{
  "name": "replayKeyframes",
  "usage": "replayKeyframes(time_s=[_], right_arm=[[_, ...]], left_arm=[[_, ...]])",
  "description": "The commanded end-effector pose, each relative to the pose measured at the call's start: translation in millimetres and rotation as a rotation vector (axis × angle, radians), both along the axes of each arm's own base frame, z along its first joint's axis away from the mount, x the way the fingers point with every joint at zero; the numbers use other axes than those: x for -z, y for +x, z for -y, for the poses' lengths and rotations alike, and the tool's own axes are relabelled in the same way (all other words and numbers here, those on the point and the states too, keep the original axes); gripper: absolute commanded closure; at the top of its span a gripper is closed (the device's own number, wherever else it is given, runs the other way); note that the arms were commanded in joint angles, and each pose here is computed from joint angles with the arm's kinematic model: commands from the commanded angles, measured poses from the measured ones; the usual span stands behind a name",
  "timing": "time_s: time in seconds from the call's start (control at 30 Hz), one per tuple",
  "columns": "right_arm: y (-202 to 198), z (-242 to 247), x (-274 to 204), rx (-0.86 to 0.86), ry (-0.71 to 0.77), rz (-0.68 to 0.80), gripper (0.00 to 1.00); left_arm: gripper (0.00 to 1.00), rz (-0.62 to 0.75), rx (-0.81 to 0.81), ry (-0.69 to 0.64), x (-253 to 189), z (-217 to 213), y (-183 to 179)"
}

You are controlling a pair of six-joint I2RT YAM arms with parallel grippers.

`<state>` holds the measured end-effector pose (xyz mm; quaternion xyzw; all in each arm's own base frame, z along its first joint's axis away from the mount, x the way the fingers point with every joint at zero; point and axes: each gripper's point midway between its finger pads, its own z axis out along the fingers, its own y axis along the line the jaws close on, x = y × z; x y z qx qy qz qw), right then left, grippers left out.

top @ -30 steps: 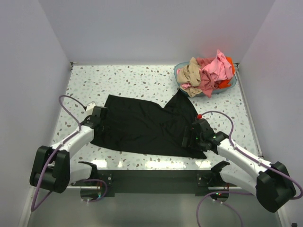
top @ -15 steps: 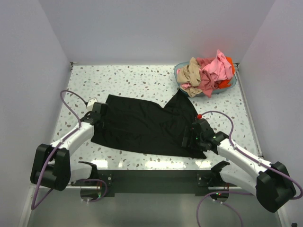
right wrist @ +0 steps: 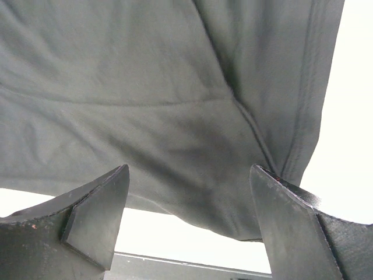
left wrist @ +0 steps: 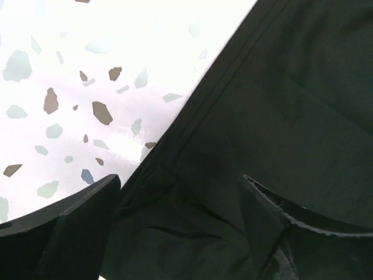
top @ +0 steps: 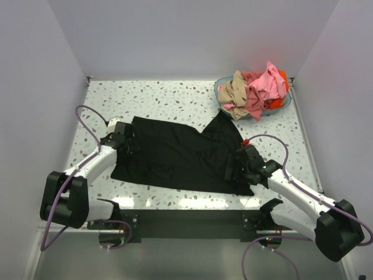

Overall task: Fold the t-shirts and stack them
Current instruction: Fold the tshirt

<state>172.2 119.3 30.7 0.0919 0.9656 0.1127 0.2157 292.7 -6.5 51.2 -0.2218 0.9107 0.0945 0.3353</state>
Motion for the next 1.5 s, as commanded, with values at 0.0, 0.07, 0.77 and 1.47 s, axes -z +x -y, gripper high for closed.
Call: replayKeyframes(time_s=[0.0,0.07,0.77,1.47], right_arm=[[25,3,-28,-0.008,-0.055,0.089,0.13],[37,-1,-42,-0.023,-0.063,0.12,0.13],[133,-53,-27,-0.092,-0.109,0.139,0.12],[48,-37,54,-0.077,-0.149,-0.072,0.14]], left_arm=[[0.1,0.086,-0.022,0.032,-31,-6,13],[0.04,0.126,0.021,0.031,-42,10,17],[0.0,0.192,0.418,-0.137,-5,150,80],[0.0,0.003,0.24,-0.156,63,97,-14]])
